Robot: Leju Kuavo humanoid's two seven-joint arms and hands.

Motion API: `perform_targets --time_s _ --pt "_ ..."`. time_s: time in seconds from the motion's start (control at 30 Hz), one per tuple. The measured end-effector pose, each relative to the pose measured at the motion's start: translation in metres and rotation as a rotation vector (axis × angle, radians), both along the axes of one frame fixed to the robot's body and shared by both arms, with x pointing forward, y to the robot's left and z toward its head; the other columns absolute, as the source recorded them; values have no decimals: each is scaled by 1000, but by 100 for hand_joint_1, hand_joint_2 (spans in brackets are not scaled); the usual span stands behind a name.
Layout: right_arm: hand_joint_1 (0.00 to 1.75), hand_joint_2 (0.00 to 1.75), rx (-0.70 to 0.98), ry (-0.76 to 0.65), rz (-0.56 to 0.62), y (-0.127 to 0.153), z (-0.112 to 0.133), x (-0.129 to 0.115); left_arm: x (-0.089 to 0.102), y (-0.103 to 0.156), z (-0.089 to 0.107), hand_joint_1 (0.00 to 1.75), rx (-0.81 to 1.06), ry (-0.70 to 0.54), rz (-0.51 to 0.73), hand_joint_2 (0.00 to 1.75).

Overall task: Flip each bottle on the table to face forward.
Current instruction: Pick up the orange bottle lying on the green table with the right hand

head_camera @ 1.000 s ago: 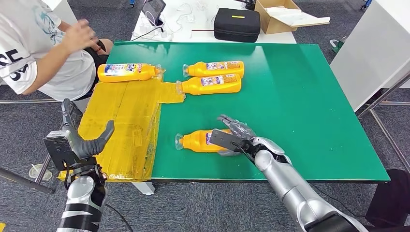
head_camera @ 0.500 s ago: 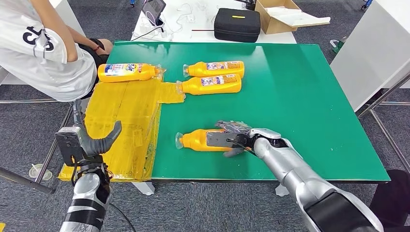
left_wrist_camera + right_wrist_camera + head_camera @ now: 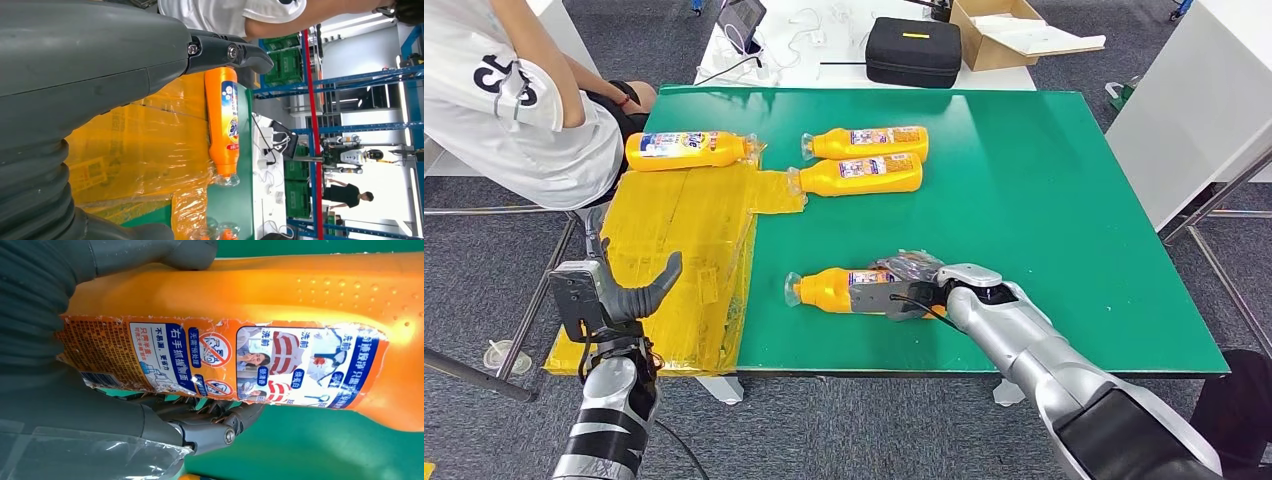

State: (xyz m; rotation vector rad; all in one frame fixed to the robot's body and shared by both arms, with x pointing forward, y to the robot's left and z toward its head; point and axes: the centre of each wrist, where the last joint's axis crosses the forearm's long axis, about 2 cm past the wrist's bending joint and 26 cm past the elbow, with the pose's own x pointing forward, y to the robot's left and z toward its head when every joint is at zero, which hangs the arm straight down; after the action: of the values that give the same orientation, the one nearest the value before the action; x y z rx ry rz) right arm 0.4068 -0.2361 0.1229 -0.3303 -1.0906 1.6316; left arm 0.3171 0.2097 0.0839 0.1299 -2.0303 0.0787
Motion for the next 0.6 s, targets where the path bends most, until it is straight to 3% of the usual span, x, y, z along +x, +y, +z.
perform_targets --time_s 0.23,0.4,0.5,0.6 --pt "175 175 84 -82 -43 1 -7 -6 -1 -1 -1 0 -5 4 -9 175" --pt "175 175 514 -406 -194 26 -20 -43 -8 -8 -6 0 -84 31 -100 175" --pt "175 175 800 -628 -268 41 -6 -66 -14 -18 -5 0 -212 72 -215 175" --pt "175 175 986 -786 -316 39 9 -77 -17 -28 1 0 -336 94 -338 175"
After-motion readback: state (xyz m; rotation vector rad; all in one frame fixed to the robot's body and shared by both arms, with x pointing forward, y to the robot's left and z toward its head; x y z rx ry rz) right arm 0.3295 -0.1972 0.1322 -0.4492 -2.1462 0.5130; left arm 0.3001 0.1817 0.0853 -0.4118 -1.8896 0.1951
